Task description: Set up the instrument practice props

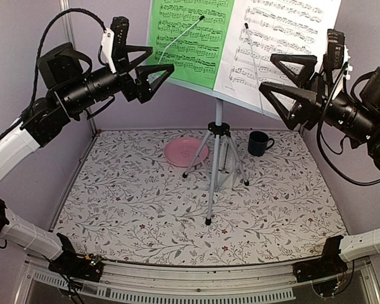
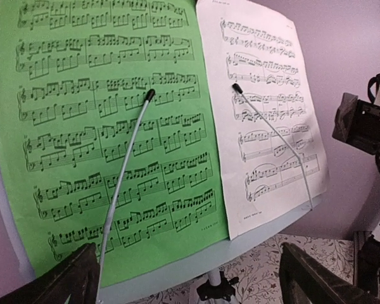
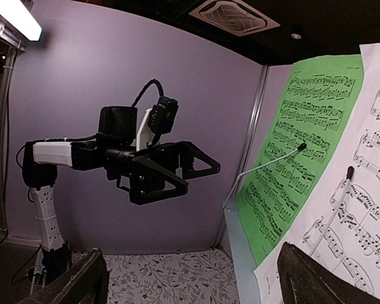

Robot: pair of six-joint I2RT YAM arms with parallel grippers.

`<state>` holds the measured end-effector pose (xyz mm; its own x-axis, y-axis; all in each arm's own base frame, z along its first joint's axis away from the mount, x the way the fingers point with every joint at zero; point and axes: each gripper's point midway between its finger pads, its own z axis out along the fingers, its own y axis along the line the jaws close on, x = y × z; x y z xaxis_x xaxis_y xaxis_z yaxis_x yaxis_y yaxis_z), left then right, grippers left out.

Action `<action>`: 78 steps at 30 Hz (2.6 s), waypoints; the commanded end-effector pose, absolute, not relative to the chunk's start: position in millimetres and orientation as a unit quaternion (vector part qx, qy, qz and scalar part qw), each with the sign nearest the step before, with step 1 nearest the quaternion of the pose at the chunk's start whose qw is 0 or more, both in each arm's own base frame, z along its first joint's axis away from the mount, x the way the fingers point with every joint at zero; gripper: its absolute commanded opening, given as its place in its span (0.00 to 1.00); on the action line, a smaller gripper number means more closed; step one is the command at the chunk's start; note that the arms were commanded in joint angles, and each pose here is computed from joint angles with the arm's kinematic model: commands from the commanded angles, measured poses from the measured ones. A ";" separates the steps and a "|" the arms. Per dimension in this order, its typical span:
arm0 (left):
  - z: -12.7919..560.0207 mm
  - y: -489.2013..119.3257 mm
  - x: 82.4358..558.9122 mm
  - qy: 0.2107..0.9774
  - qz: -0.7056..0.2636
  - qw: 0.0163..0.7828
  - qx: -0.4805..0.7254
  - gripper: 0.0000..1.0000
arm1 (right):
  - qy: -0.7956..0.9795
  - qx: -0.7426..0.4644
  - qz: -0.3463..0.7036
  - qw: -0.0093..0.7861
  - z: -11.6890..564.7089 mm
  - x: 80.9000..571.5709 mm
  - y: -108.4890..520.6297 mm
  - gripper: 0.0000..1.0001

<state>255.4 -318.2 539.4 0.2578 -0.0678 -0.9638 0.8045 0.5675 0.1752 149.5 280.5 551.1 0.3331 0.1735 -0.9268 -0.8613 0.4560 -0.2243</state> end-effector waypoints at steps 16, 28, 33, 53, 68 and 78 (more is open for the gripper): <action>323.5 -292.6 254.7 0.674 -0.319 0.606 0.277 0.95 | 0.587 -0.435 0.466 0.499 318.0 112.5 332.9 0.89; 221.8 -346.7 281.1 0.706 -0.322 0.532 0.340 0.87 | 0.720 -0.308 0.384 0.488 221.3 195.5 294.2 0.89; 186.9 -381.1 264.5 0.710 -0.352 0.511 0.334 0.85 | 0.758 -0.251 0.355 0.486 197.3 233.8 263.3 0.89; 116.7 -427.8 306.6 0.801 -0.244 0.503 0.213 0.74 | 0.801 -0.204 0.269 0.494 164.8 325.8 220.7 0.88; 117.9 -394.9 309.4 0.802 -0.252 0.501 0.204 0.73 | 0.749 -0.209 0.327 0.537 215.2 347.7 233.2 0.84; 145.0 -395.9 290.9 0.772 -0.294 0.511 0.238 0.86 | 0.748 -0.253 0.337 0.513 227.3 393.3 261.1 0.90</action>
<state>295.8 -399.3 112.9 -0.4154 0.1067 -0.9033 0.6241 0.7559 -0.1977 384.1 243.2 224.5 -0.3531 0.0239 -0.9353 -0.6584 0.7039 0.2666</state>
